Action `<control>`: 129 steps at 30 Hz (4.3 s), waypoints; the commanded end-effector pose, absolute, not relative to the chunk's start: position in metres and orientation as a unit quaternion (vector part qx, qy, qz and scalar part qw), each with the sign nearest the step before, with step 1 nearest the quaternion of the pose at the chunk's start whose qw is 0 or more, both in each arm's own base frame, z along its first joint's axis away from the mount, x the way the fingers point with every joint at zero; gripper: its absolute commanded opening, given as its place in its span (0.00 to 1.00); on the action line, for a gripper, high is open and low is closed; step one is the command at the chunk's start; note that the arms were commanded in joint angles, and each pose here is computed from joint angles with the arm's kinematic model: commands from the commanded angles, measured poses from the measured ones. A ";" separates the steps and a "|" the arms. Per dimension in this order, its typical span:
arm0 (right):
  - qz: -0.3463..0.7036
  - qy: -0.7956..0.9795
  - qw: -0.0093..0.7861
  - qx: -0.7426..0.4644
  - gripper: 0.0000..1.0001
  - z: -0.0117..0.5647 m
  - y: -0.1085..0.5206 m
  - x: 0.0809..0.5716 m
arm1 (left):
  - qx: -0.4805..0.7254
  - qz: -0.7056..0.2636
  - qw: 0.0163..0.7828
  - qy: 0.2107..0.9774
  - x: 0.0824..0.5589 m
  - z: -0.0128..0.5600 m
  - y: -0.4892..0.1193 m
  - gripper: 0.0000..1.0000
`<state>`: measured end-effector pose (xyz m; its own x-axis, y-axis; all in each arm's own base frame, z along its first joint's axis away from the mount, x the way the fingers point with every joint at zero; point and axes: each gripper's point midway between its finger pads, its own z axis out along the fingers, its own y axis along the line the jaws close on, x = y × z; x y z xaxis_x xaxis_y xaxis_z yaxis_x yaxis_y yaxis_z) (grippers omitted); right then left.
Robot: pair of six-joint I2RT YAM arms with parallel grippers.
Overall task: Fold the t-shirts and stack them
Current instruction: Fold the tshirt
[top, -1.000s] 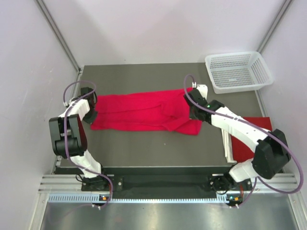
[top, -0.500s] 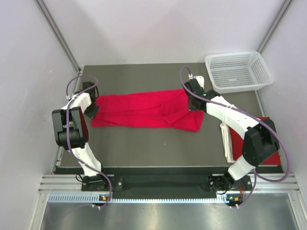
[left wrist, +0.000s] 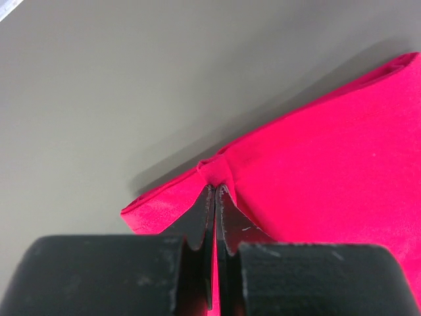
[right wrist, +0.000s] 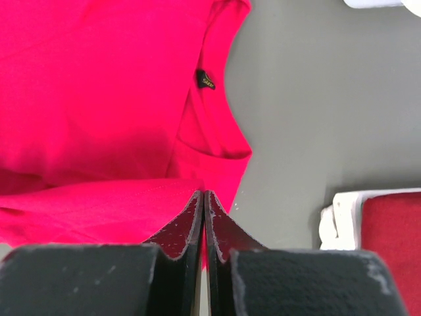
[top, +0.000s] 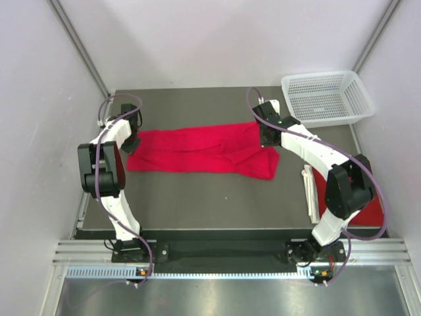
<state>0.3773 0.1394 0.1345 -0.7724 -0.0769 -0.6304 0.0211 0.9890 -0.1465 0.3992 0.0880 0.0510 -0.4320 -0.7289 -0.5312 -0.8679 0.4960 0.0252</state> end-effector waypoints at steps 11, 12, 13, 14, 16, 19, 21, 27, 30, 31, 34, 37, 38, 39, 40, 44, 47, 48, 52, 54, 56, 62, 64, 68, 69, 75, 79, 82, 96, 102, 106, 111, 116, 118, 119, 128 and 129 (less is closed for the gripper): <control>-0.077 0.937 0.340 -0.036 0.00 0.139 0.141 0.406 | -0.466 0.209 0.213 0.833 0.395 0.052 0.095 0.20; -0.076 0.937 0.340 -0.037 0.00 0.139 0.141 0.406 | -0.467 0.213 0.216 0.831 0.394 0.056 0.096 0.27; -0.073 0.937 0.340 -0.038 0.00 0.138 0.142 0.406 | -0.465 0.219 0.221 0.829 0.394 0.061 0.098 0.38; -0.071 0.937 0.340 -0.039 0.00 0.139 0.143 0.406 | -0.465 0.220 0.231 0.826 0.394 0.069 0.100 0.40; -0.059 0.937 0.341 -0.041 0.00 0.139 0.148 0.406 | -0.462 0.240 0.237 0.820 0.387 0.080 0.107 0.45; -0.045 0.938 0.341 -0.045 0.00 0.139 0.153 0.406 | -0.451 0.250 0.251 0.819 0.378 0.094 0.111 0.47; -0.042 0.937 0.343 -0.045 0.00 0.140 0.155 0.407 | -0.445 0.246 0.251 0.824 0.369 0.097 0.110 0.47; -0.034 0.937 0.343 -0.049 0.00 0.143 0.159 0.409 | -0.418 0.172 0.247 0.857 0.357 0.080 0.085 0.40; -0.033 0.938 0.341 -0.049 0.00 0.141 0.159 0.409 | -0.423 0.174 0.247 0.854 0.351 0.079 0.085 0.41; -0.031 0.939 0.340 -0.049 0.00 0.141 0.159 0.408 | -0.424 0.177 0.248 0.853 0.351 0.080 0.086 0.41; -0.031 0.939 0.339 -0.050 0.00 0.140 0.160 0.407 | -0.419 0.164 0.247 0.858 0.353 0.080 0.081 0.41; -0.033 0.939 0.339 -0.051 0.00 0.141 0.160 0.408 | -0.417 0.117 0.250 0.866 0.358 0.068 0.067 0.41; -0.032 0.938 0.341 -0.051 0.00 0.143 0.160 0.410 | -0.420 0.112 0.249 0.866 0.357 0.064 0.065 0.40; -0.035 0.938 0.341 -0.051 0.00 0.143 0.159 0.411 | -0.420 0.113 0.244 0.867 0.355 0.057 0.064 0.40; -0.037 0.938 0.341 -0.052 0.00 0.143 0.159 0.412 | -0.425 0.121 0.242 0.864 0.353 0.053 0.066 0.41; -0.053 0.936 0.342 -0.055 0.00 0.146 0.155 0.416 | -0.426 0.186 0.198 0.863 0.341 0.025 0.082 0.41; -0.064 0.934 0.346 -0.061 0.00 0.149 0.153 0.421 | -0.419 0.241 0.168 0.859 0.332 0.013 0.094 0.41; -0.068 0.934 0.346 -0.062 0.00 0.148 0.153 0.423 | -0.418 0.251 0.164 0.858 0.331 0.011 0.097 0.41; -0.083 0.928 0.353 -0.082 0.00 0.154 0.152 0.434 | -0.412 0.278 0.137 0.857 0.320 -0.004 0.101 0.41; -0.090 0.926 0.358 -0.086 0.00 0.156 0.153 0.441 | -0.412 0.284 0.134 0.855 0.318 -0.007 0.102 0.41; -0.102 0.921 0.364 -0.094 0.00 0.161 0.152 0.447 | -0.412 0.287 0.129 0.855 0.316 -0.009 0.102 0.41; -0.139 0.910 0.372 -0.120 0.00 0.163 0.148 0.465 | -0.416 0.292 0.129 0.851 0.315 -0.008 0.104 0.41; -0.150 0.909 0.369 -0.127 0.00 0.158 0.147 0.468 | -0.416 0.294 0.127 0.851 0.315 -0.009 0.104 0.41; -0.151 0.912 0.358 -0.133 0.00 0.148 0.149 0.471 | -0.416 0.300 0.124 0.850 0.314 -0.008 0.105 0.41; -0.149 0.914 0.353 -0.135 0.00 0.143 0.151 0.472 | -0.416 0.301 0.124 0.849 0.313 -0.007 0.105 0.41; -0.143 0.920 0.339 -0.136 0.03 0.129 0.156 0.474 | -0.432 0.276 0.130 0.849 0.320 0.002 0.098 0.42; -0.137 0.923 0.337 -0.125 0.07 0.128 0.161 0.481 | -0.452 0.237 0.148 0.847 0.331 0.021 0.089 0.45; -0.137 0.930 0.325 -0.105 0.10 0.131 0.159 0.480 | -0.464 0.214 0.162 0.845 0.340 0.037 0.084 0.48; 0.032 0.963 0.266 0.002 0.19 0.107 0.146 0.395 | -0.381 0.001 0.268 0.885 0.395 0.074 0.024 0.54; 0.036 0.973 0.227 0.021 0.24 0.070 0.141 0.373 | -0.381 0.018 0.210 0.900 0.388 0.033 0.022 0.54; 0.052 0.971 0.227 0.052 0.31 0.065 0.133 0.357 | -0.385 0.051 0.193 0.901 0.376 0.016 0.031 0.54; 0.081 0.970 0.225 0.046 0.34 0.061 0.139 0.347 | -0.385 0.089 0.177 0.901 0.366 0.002 0.042 0.54; 0.070 0.972 0.223 0.017 0.34 0.055 0.135 0.344 | -0.379 0.108 0.178 0.902 0.368 0.002 0.048 0.54; 0.066 0.973 0.222 0.005 0.34 0.052 0.133 0.344 | -0.376 0.113 0.178 0.902 0.371 0.003 0.050 0.54; 0.066 0.973 0.223 0.001 0.34 0.051 0.133 0.345 | -0.375 0.117 0.176 0.903 0.371 0.002 0.051 0.54; 0.045 0.976 0.212 -0.013 0.16 0.035 0.117 0.349 | -0.363 0.157 0.175 0.902 0.376 0.004 0.065 0.54; 0.045 0.976 0.213 -0.015 0.11 0.035 0.117 0.349 | -0.363 0.160 0.176 0.901 0.376 0.004 0.066 0.53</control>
